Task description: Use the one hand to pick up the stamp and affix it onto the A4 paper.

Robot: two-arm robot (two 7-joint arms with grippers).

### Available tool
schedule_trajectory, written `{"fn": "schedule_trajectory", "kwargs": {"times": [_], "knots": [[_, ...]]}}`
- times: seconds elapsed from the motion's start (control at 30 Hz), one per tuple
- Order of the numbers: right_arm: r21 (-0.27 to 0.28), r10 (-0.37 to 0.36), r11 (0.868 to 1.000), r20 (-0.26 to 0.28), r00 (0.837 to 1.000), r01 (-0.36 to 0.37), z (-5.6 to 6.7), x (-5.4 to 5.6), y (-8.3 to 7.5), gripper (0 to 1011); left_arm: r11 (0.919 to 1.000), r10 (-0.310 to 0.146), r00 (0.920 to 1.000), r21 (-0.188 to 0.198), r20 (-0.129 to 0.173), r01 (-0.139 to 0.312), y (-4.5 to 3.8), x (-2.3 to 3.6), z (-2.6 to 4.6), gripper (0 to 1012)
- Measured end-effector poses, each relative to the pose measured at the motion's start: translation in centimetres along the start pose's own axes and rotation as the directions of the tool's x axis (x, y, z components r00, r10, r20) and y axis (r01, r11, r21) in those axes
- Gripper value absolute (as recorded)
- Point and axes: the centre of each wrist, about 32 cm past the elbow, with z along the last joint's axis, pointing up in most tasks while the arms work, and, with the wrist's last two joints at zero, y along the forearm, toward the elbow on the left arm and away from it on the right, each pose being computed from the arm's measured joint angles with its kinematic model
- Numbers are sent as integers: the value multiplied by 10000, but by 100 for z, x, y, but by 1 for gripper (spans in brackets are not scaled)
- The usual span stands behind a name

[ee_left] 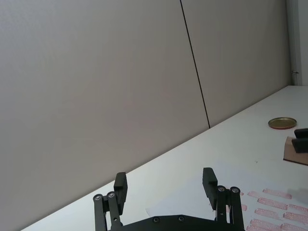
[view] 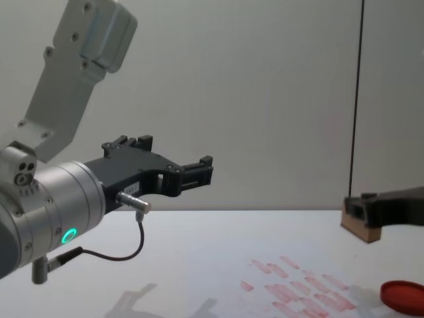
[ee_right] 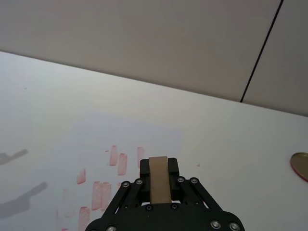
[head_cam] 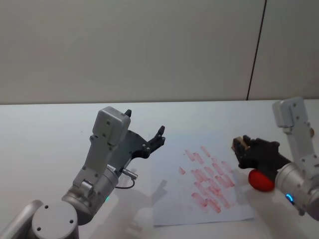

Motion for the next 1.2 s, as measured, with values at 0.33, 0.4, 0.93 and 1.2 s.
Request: {"fn": "schedule_trajectory", "kwargs": {"times": [0.33,0.4,0.93,1.2], "knots": [[-801,521,9953,-323,9981,-545,-66,-52,30,205,10000,0,10000,0,1,0,0,0,0,993],[-998,581,9931,-386,9976,-617,-88,-62,22,205,10000,0,10000,0,1,0,0,0,0,993],[-1730,702,9817,-571,9959,-791,-165,-107,-106,204,10000,0,10000,0,1,0,0,0,0,993],[-1967,724,9769,-642,9953,-837,-224,-124,-131,205,10000,0,10000,0,1,0,0,0,0,993]]}}
